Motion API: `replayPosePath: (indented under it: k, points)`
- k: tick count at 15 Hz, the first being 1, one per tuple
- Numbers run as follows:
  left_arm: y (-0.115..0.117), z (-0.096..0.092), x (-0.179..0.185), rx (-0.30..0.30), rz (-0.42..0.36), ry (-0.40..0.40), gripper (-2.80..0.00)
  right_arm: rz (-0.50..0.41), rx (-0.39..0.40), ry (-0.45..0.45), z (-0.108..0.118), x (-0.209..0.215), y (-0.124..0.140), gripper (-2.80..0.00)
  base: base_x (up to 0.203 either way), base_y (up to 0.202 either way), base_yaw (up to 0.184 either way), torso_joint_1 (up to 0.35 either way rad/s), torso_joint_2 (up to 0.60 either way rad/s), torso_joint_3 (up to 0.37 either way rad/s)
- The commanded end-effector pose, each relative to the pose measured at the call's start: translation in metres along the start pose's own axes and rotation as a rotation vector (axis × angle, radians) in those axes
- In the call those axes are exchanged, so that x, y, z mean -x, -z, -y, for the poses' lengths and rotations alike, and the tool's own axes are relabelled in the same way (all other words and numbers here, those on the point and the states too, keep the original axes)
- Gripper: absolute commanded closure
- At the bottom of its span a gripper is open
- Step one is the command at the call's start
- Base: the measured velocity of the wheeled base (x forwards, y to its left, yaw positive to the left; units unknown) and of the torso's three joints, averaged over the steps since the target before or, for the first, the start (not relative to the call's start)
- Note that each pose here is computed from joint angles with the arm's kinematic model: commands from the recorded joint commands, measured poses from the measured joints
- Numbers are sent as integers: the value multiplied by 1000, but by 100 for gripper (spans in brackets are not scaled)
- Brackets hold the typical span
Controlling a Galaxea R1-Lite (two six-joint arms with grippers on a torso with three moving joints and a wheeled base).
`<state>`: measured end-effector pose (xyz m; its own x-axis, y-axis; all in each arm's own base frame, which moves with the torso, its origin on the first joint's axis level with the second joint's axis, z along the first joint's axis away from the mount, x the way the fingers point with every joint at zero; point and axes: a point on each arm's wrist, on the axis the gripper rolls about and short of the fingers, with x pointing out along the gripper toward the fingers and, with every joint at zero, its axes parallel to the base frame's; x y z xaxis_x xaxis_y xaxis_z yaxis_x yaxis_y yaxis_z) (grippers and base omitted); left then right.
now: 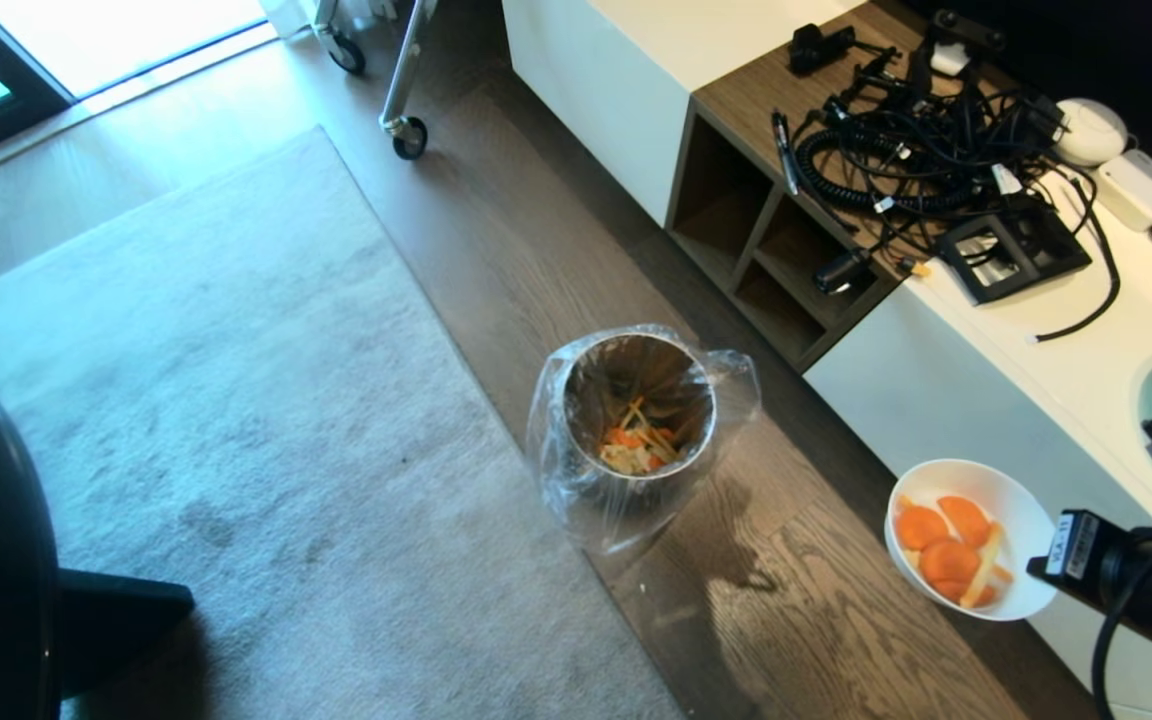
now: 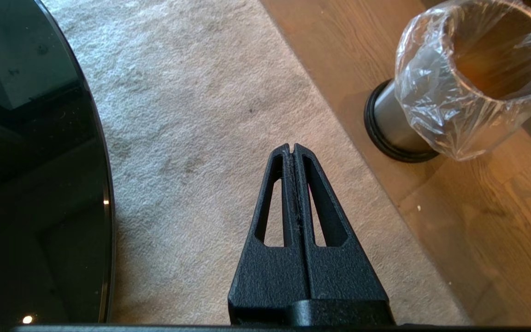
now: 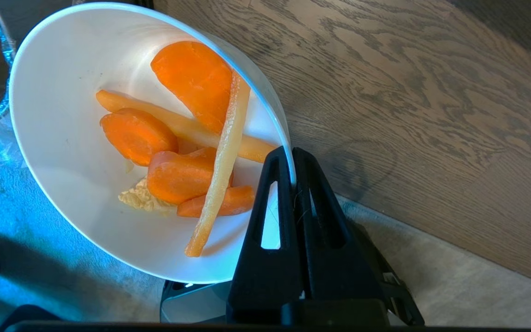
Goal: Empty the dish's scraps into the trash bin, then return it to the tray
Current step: Move the bowl over the trash can
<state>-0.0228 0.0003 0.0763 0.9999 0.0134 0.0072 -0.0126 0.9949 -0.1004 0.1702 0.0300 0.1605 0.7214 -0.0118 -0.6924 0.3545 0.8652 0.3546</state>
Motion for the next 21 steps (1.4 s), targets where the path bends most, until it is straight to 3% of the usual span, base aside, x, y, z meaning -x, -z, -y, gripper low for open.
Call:
replayPosePath:
  k: [1, 7, 12, 15, 18, 21]
  points:
    - [0, 0, 0, 1, 0, 0, 0, 1, -1, -2, 0, 1, 0, 0, 0, 0, 0, -6, 6, -202]
    - [0, 0, 0, 1, 0, 0, 0, 19, -1, -16, -4, 3, -4, 0, 0, 0, 0, 3, 2, -196]
    - [0, 0, 0, 1, 0, 0, 0, 86, 20, -106, -29, 17, -26, 0, 0, 0, 0, 2, 0, -79]
    - [0, 0, 0, -1, 0, 0, 0, 107, 213, -190, -53, 27, -29, 0, 0, 0, 0, 0, 0, 0]
    - [0, 0, 0, -1, 0, 0, 0, 148, 328, -271, -86, 33, -40, 0, 0, 0, 0, 0, 0, 0]
    - [0, 0, 0, 0, 0, 0, 0, 171, 461, -270, -118, 24, -35, 0, 0, 0, 0, 0, 0, 0]
